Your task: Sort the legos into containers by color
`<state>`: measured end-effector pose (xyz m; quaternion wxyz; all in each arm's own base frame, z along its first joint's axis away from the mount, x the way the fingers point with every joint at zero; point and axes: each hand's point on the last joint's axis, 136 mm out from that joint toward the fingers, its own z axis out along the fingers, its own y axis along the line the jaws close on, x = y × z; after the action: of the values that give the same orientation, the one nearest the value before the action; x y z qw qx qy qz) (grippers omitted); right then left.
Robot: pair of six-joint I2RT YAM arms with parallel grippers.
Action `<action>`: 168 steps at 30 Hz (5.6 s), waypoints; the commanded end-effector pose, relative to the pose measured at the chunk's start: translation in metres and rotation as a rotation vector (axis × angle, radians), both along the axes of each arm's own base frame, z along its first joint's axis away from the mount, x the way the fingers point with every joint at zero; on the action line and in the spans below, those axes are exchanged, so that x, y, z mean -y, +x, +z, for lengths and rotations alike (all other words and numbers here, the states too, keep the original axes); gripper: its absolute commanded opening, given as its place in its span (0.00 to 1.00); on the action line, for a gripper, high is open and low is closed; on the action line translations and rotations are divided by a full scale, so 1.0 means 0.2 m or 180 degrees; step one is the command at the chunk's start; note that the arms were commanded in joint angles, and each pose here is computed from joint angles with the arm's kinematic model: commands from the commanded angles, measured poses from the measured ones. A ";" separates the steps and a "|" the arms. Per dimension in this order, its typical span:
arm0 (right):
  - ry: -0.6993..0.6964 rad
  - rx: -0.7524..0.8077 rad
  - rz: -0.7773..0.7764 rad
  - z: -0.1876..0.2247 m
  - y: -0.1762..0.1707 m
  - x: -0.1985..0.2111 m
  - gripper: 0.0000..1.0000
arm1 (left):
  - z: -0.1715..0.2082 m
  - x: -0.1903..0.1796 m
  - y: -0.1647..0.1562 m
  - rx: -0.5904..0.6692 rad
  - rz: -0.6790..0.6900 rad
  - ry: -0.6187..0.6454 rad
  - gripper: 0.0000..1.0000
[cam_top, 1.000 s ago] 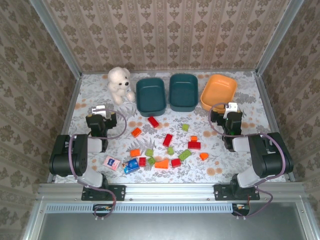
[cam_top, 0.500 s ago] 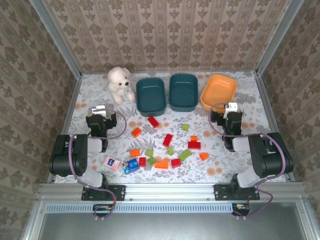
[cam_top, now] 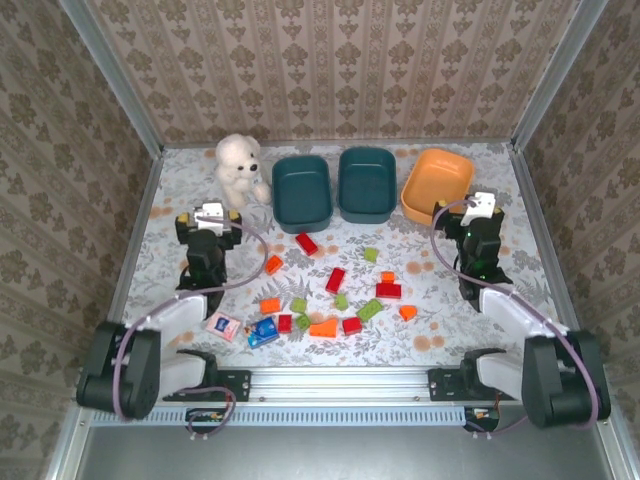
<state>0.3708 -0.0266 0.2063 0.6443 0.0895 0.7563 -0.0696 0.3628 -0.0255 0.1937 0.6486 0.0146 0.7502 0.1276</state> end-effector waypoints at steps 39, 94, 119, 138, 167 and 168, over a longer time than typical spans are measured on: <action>0.0963 -0.3055 0.0251 0.19 -0.87 -0.53 0.86 | 0.55 0.57 -0.44 -0.1569 -0.1073 -0.1637 1.00; 0.2785 -0.3561 -0.1075 -0.82 -0.86 -0.72 0.28 | 0.08 1.10 -0.72 -0.2354 -0.1932 -0.1404 0.98; 0.2024 -0.2734 -0.0944 -0.37 0.50 -0.17 0.25 | 0.47 1.48 -0.30 -0.2014 -0.2351 -0.1694 0.99; 0.2045 -0.3304 -0.1075 -0.74 0.69 -0.12 0.57 | 0.40 1.34 -0.32 -0.2121 -0.2014 -0.1608 0.99; 0.1620 -0.1360 0.2507 0.14 -0.64 -1.13 0.72 | -0.51 1.06 -0.24 -0.3018 0.0447 -0.1852 0.84; 0.1613 -0.1353 0.2517 0.13 -0.66 -1.11 0.73 | -0.53 1.06 -0.23 -0.3025 0.0512 -0.1849 0.83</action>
<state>0.2440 0.1915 0.2064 0.3663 -0.0503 0.8758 0.3104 0.3071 -0.2383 0.0835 0.1904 -0.1193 0.9719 -0.0708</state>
